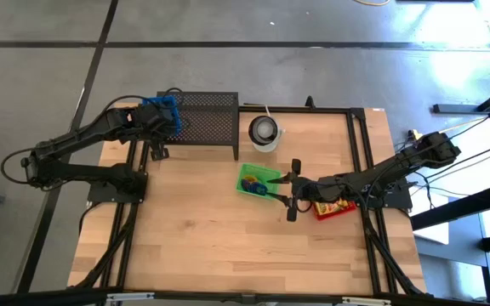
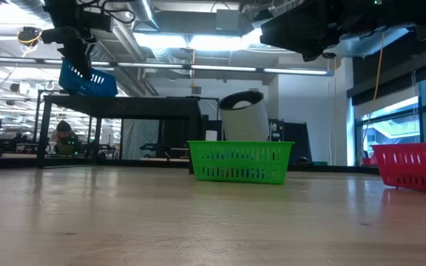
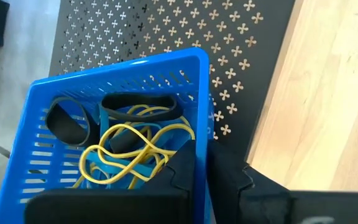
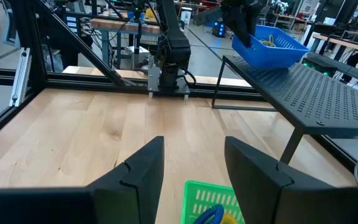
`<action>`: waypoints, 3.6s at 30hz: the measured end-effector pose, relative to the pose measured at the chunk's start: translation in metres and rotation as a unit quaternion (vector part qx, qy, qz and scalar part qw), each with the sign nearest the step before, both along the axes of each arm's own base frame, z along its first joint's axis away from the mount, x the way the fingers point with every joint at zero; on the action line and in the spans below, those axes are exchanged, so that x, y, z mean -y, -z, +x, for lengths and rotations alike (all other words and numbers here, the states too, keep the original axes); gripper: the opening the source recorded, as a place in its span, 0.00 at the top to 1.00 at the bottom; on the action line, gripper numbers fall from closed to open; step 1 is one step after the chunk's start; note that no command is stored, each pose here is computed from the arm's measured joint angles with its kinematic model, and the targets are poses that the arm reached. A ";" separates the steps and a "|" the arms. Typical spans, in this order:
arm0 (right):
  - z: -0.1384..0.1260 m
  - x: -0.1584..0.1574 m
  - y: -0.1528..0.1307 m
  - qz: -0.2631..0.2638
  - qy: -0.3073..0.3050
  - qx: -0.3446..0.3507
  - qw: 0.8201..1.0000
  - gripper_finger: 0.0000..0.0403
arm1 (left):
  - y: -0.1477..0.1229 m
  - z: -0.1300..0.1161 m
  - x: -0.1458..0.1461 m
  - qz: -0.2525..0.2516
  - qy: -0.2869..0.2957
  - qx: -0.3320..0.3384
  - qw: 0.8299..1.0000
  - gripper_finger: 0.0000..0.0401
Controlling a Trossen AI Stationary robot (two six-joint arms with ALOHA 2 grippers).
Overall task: Pick & Place Office Desk Supplies
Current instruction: Put the blue bin on the shelf, then put the green bin on the shelf
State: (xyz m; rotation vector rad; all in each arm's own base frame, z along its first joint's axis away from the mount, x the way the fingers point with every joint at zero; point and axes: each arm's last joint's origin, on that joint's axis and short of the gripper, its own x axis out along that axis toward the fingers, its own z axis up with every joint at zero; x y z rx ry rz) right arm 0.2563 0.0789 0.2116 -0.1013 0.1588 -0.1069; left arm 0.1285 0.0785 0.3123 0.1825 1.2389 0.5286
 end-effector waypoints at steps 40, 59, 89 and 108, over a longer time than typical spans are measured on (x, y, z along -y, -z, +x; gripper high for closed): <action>0.000 0.000 0.000 0.000 0.000 -0.001 1.000 0.58 | -0.001 -0.001 0.000 -0.013 -0.109 0.053 0.992 0.74; 0.000 0.000 0.000 0.000 -0.001 -0.001 1.000 0.58 | -0.032 -0.002 0.000 0.003 -0.135 0.121 0.983 0.59; -0.004 0.001 -0.010 0.055 0.004 0.026 0.998 0.58 | 0.028 0.168 0.116 -0.132 0.268 0.140 0.944 0.58; -0.006 0.001 -0.009 0.039 0.003 0.014 0.999 0.58 | 0.139 0.236 0.134 0.007 0.293 0.032 0.956 0.68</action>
